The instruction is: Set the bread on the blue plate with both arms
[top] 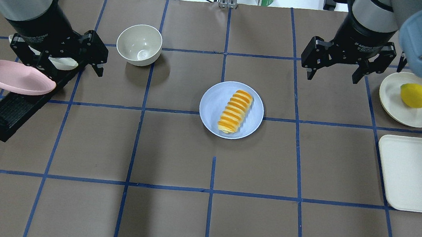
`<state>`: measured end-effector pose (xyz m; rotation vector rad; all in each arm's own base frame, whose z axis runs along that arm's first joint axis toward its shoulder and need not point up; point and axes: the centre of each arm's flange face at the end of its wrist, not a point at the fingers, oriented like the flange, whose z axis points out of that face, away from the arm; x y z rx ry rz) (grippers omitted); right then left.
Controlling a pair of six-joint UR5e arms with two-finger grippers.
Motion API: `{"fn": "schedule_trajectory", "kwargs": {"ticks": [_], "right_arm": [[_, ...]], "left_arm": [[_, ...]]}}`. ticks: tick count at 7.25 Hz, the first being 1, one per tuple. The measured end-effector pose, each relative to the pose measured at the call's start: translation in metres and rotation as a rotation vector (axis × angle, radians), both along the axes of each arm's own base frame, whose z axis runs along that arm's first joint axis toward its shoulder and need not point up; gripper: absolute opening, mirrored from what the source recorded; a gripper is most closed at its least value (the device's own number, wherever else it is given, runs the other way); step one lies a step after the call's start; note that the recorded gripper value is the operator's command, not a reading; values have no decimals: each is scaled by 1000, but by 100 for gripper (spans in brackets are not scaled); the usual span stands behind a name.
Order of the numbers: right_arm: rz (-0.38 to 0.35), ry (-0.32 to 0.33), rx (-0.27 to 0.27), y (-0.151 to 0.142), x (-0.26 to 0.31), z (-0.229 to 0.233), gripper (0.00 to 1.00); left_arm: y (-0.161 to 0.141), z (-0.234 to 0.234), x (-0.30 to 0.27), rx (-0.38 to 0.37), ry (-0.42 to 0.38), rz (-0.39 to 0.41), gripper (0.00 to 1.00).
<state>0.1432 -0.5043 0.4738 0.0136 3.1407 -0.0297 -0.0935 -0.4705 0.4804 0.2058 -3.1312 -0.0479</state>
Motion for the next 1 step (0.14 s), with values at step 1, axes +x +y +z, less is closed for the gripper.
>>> {"fn": "schedule_trajectory", "kwargs": {"ticks": [1], "right_arm": [[-1,-1,1,0,0,-1,100]], "left_arm": [[0,0,0,-3,0,0,100]]}}
